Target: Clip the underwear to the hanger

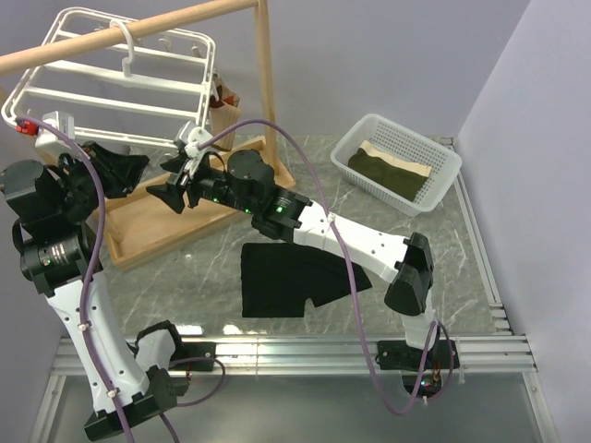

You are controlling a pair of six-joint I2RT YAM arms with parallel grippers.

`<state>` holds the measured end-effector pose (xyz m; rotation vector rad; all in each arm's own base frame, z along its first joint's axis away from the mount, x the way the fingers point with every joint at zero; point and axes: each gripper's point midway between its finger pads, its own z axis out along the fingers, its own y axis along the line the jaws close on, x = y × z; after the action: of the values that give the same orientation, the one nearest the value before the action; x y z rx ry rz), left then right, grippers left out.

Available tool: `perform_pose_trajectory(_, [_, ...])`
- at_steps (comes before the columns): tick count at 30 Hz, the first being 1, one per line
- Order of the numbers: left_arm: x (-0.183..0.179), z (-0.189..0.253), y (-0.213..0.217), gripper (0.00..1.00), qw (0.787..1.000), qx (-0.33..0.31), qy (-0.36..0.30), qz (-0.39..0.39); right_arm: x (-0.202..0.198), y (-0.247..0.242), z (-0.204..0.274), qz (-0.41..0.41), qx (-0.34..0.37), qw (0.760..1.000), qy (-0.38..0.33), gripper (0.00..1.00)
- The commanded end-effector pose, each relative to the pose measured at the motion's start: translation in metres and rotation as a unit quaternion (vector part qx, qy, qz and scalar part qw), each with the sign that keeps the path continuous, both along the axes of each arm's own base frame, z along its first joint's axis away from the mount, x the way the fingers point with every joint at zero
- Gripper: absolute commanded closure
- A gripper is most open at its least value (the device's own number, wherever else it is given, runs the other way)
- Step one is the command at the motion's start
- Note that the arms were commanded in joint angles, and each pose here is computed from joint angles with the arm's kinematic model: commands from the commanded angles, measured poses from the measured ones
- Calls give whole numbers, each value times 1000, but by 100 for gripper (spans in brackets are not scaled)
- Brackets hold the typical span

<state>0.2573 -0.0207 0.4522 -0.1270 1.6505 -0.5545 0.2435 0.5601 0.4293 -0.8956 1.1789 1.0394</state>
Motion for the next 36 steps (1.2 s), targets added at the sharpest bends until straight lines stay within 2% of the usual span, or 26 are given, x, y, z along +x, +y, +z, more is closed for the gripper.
perform_pose_trajectory(1, [-17, 8, -14, 100, 1000, -13, 4, -22, 20, -10, 36, -60, 41, 997, -38, 36])
perform_pose_trajectory(15, [-21, 0, -15, 100, 999, -11, 21, -22, 29, -4, 49, -75, 61, 994, -56, 35])
perform_pose_trajectory(19, [-20, -4, -16, 100, 999, -12, 28, -26, 27, 1, 48, -64, 60, 995, -55, 39])
perform_pose_trajectory(23, [-21, -4, -19, 100, 999, -16, 30, -35, 25, 3, 45, -54, 57, 995, -54, 50])
perform_pose_trajectory(24, [-22, -4, -19, 98, 999, -16, 29, -38, 24, 5, 43, -51, 55, 996, -54, 58])
perform_pose_trajectory(29, [-24, -1, -26, 95, 998, -28, 27, -56, 20, 8, 40, -32, 52, 997, -44, 78])
perform_pose_trajectory(30, [-26, 1, -28, 89, 998, -27, 24, -60, 20, 8, 40, -30, 53, 997, -42, 86])
perform_pose_trajectory(31, [-26, 1, -27, 85, 998, -27, 23, -58, 20, 7, 42, -29, 56, 997, -38, 90])
perform_pose_trajectory(32, [-27, 4, -28, 75, 998, -28, 17, -55, 22, 7, 41, -26, 56, 998, -34, 93])
perform_pose_trajectory(33, [-27, 6, -27, 68, 998, -27, 13, -51, 22, 6, 41, -24, 57, 998, -30, 100])
perform_pose_trajectory(36, [-30, 14, -20, 52, 1000, -21, -9, -14, 19, 0, 48, -2, 71, 998, -1, 100])
